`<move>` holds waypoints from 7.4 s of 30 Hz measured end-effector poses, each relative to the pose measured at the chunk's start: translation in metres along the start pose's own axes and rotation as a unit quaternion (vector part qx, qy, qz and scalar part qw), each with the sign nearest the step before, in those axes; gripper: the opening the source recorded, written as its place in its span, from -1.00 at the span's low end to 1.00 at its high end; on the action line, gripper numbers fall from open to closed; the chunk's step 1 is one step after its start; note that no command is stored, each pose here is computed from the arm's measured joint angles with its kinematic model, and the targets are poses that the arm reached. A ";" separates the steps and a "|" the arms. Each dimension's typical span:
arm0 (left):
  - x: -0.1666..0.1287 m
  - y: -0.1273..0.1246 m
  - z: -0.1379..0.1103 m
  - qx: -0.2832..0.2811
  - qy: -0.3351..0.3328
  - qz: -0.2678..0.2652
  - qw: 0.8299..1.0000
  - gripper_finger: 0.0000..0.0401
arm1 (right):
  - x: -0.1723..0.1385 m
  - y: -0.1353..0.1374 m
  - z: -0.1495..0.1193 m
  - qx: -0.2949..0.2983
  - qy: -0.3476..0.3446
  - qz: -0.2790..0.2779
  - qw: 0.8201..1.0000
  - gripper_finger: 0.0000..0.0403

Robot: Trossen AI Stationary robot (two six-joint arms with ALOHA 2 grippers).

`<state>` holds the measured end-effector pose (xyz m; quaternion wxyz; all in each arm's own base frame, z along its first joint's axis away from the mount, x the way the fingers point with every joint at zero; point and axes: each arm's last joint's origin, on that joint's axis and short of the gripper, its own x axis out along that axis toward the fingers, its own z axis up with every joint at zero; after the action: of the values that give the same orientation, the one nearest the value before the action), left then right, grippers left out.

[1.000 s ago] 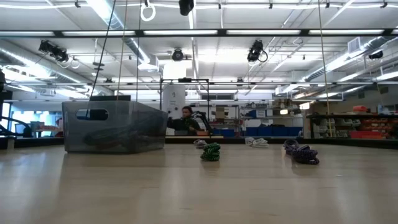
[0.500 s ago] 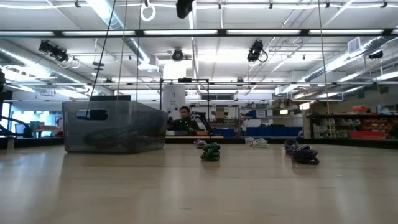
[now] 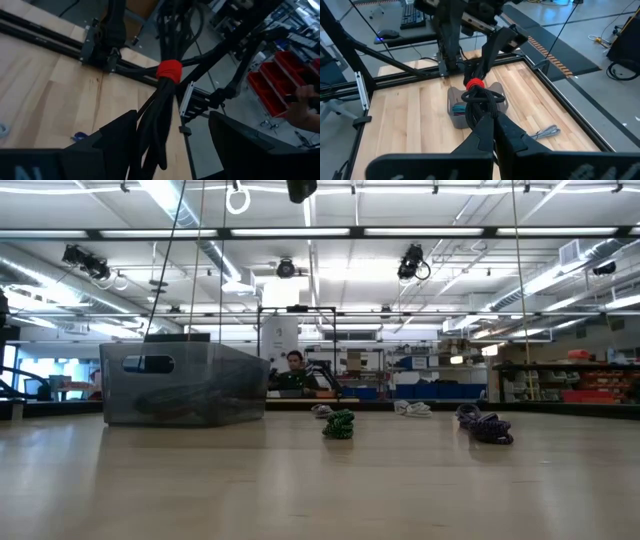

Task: Pick and place USB-C Cables
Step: Put the black USB cable into the black bin, then put the dark blue USB cable into the black bin

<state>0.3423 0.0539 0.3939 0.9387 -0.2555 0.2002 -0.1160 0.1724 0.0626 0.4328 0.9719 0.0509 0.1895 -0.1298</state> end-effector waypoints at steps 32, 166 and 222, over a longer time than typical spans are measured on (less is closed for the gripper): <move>0.012 0.010 -0.006 0.025 0.004 0.071 0.997 -0.91 | -0.001 0.004 0.012 0.016 -0.054 0.019 0.998 -0.63; -0.083 -0.116 -0.024 -0.018 -0.081 0.579 0.811 -0.06 | 0.076 0.023 -0.060 0.020 0.210 0.106 0.972 -0.88; -0.122 -0.125 -0.014 0.109 -0.026 0.575 0.810 -0.06 | 0.191 0.048 -0.166 0.381 0.455 -0.256 0.763 -0.15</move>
<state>0.2128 -0.0186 0.4874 0.8603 0.0078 0.2721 0.4310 0.2975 0.0885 0.2094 0.6025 0.4195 0.5506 -0.3972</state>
